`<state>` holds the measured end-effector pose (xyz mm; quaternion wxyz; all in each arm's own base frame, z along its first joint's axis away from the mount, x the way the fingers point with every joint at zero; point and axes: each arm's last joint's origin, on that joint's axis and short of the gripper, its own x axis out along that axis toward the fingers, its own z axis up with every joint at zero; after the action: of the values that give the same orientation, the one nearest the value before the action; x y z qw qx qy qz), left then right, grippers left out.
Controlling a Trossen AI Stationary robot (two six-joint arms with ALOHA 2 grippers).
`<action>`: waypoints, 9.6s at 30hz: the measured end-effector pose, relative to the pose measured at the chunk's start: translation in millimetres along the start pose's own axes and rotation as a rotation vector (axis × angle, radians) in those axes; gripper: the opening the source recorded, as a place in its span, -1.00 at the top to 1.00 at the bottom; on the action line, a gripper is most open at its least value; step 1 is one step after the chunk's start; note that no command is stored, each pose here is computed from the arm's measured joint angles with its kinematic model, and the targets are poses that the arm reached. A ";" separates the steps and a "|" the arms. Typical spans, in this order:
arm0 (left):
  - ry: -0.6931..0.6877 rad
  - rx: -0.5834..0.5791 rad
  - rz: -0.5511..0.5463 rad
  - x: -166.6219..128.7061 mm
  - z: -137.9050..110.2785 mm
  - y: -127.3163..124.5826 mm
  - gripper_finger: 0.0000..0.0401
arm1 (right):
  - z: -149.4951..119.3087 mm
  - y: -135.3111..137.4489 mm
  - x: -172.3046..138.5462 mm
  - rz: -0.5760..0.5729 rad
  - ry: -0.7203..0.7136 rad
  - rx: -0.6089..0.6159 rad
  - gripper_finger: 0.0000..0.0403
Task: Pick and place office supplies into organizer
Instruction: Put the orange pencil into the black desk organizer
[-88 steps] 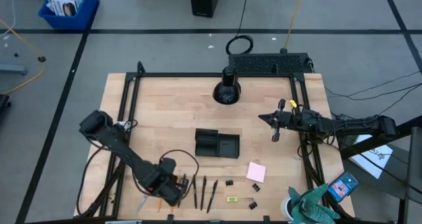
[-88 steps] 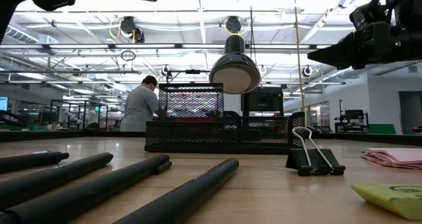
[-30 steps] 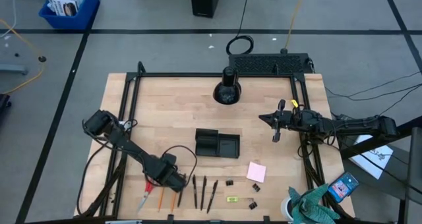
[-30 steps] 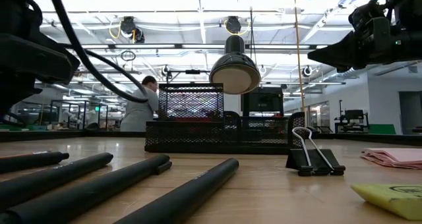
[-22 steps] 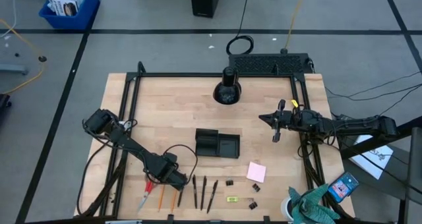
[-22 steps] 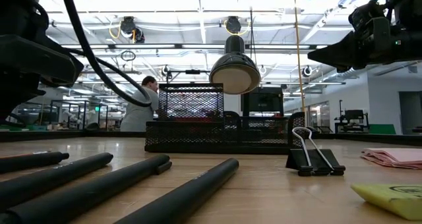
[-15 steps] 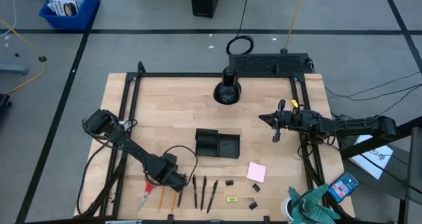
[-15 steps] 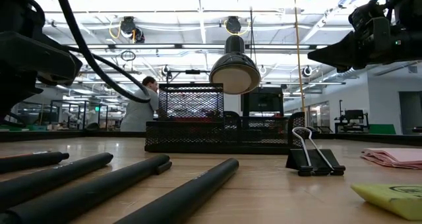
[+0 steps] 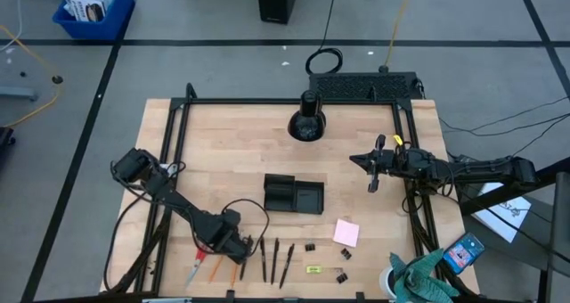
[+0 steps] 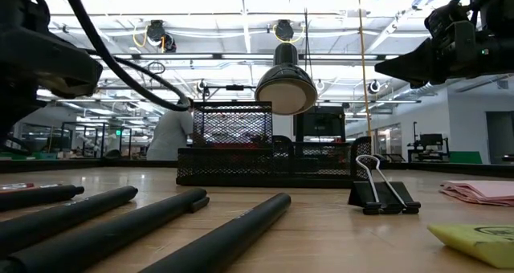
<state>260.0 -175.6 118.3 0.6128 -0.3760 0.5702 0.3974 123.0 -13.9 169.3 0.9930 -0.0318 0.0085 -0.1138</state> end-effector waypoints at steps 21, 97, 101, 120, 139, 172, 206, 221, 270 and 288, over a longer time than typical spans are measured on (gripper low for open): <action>-0.556 0.095 -0.105 -55.8 17.5 21.0 0.94 | 0.3 0.0 0.0 0.002 -0.003 0.045 0.96; -1.118 0.891 -0.621 -42.7 173.2 5.8 0.97 | 2.9 -0.1 0.0 0.003 -0.030 0.083 0.96; -1.132 0.920 -0.604 -42.4 173.0 6.0 0.89 | 2.9 -0.1 0.0 0.003 -0.030 0.083 0.96; -1.099 0.848 -0.636 -41.8 176.9 7.6 0.44 | 2.9 -0.1 0.0 0.002 -0.030 0.083 0.96; -0.753 0.563 -0.335 -151.2 100.0 -11.0 0.27 | 1.7 -0.1 0.1 -0.001 -0.018 0.085 0.96; -0.056 0.038 -0.110 -49.2 -16.9 -26.0 0.27 | 3.7 -0.3 0.3 -0.003 -0.039 0.110 0.96; -0.087 0.031 -0.132 0.7 -17.1 -20.4 0.30 | 1.5 0.0 0.4 0.000 -0.016 0.126 0.96; -0.160 0.160 -0.118 0.7 -15.2 -18.9 0.90 | 1.5 0.0 0.4 0.000 -0.016 0.126 0.96; -1.465 0.957 -0.840 -106.9 163.2 25.6 0.94 | 3.0 0.6 0.4 0.025 -0.030 0.160 0.96; -1.342 0.957 -0.798 -47.7 176.5 11.0 0.92 | 3.0 0.5 0.4 0.023 -0.031 0.154 0.96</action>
<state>318.9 -12.7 177.6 0.9979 0.0587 0.0262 0.0127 123.6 -13.2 172.3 0.9937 0.0429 -0.0152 -0.1021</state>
